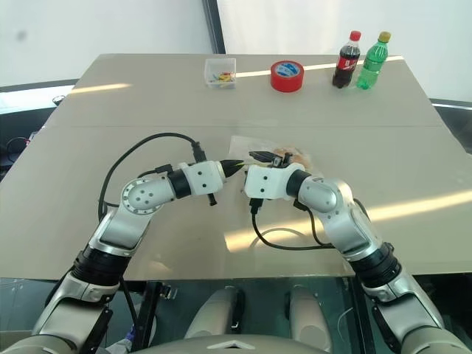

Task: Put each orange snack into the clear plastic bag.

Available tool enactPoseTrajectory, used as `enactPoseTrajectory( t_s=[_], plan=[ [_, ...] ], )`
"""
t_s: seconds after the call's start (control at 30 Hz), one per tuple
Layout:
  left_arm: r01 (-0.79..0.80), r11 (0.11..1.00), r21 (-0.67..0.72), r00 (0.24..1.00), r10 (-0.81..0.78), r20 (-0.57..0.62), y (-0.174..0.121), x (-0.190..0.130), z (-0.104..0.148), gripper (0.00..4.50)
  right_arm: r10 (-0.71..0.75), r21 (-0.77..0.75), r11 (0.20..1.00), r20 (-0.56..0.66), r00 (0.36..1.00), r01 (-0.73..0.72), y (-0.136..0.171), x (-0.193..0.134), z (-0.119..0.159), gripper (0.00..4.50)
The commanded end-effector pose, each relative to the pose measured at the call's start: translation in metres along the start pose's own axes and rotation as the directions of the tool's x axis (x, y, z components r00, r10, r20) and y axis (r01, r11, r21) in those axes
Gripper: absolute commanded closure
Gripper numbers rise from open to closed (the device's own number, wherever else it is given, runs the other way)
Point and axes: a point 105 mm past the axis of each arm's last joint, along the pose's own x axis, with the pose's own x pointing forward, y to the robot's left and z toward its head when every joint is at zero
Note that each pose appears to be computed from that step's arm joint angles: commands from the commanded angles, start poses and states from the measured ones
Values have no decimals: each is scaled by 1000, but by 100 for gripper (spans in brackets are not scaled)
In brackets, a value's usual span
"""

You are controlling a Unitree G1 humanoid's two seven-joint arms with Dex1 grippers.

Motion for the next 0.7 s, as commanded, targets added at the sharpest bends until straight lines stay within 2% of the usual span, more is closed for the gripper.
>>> enactPoseTrajectory(
  t_s=[0.03,0.07,0.5,0.6,0.63,0.7],
  plan=[
    [-13,999,29,999,12,34,3,0,10,450,-32,-45,998,41,999,33,-10,0,11,309],
    [-12,999,30,999,11,33,3,0,10,450,-30,-51,998,40,999,32,-9,0,11,350],
    [-16,999,31,999,15,32,4,1,10,450,-23,-66,997,46,999,26,-9,2,10,350],
    [-17,999,28,999,17,31,4,1,10,450,-22,-67,997,50,998,25,-9,2,11,422],
    [-17,999,27,999,16,30,4,1,10,450,-23,-68,997,51,998,26,-10,2,12,437],
    [-16,1000,26,999,16,29,4,1,9,450,-23,-70,997,52,998,27,-10,2,12,437]
  ],
)
